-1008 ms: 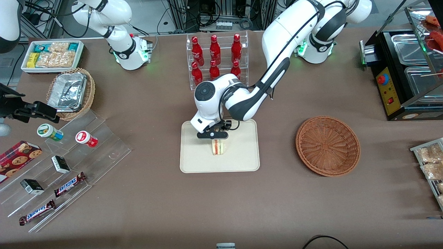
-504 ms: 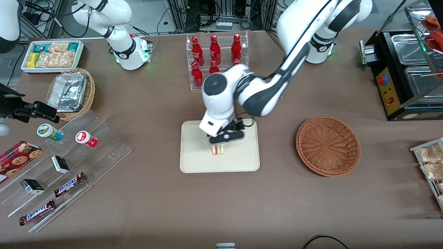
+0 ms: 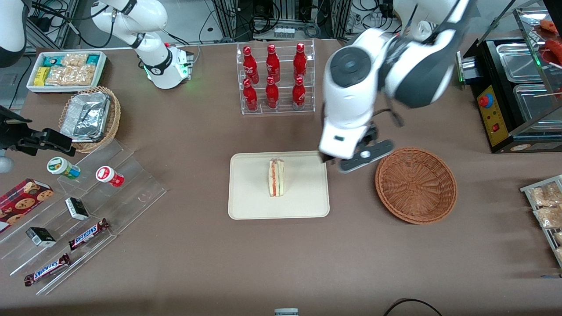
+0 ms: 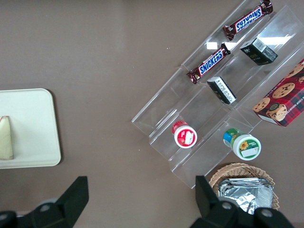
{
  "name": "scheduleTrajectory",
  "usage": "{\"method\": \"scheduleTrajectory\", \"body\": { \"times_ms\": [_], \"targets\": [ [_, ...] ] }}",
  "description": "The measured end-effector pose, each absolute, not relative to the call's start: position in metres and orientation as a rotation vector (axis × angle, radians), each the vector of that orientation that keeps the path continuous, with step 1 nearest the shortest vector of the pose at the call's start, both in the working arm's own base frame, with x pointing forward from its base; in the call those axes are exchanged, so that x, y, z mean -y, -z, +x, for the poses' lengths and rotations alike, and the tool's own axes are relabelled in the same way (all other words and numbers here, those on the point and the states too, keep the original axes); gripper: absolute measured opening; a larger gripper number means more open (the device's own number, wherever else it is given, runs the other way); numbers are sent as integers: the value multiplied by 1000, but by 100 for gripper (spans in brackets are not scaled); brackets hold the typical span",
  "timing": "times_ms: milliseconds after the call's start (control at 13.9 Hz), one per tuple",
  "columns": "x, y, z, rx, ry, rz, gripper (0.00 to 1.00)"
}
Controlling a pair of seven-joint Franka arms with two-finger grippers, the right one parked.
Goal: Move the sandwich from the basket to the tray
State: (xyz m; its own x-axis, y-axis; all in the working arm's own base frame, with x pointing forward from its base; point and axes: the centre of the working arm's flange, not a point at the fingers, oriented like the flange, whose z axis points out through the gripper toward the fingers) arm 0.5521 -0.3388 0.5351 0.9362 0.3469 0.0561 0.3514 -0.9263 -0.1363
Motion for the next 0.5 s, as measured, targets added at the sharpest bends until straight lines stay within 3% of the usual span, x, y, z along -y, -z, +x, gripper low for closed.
{"method": "scheduleTrajectory", "body": {
  "times_ms": [504],
  "targets": [
    [180, -597, 536, 355, -116, -3010, 99]
  ]
}}
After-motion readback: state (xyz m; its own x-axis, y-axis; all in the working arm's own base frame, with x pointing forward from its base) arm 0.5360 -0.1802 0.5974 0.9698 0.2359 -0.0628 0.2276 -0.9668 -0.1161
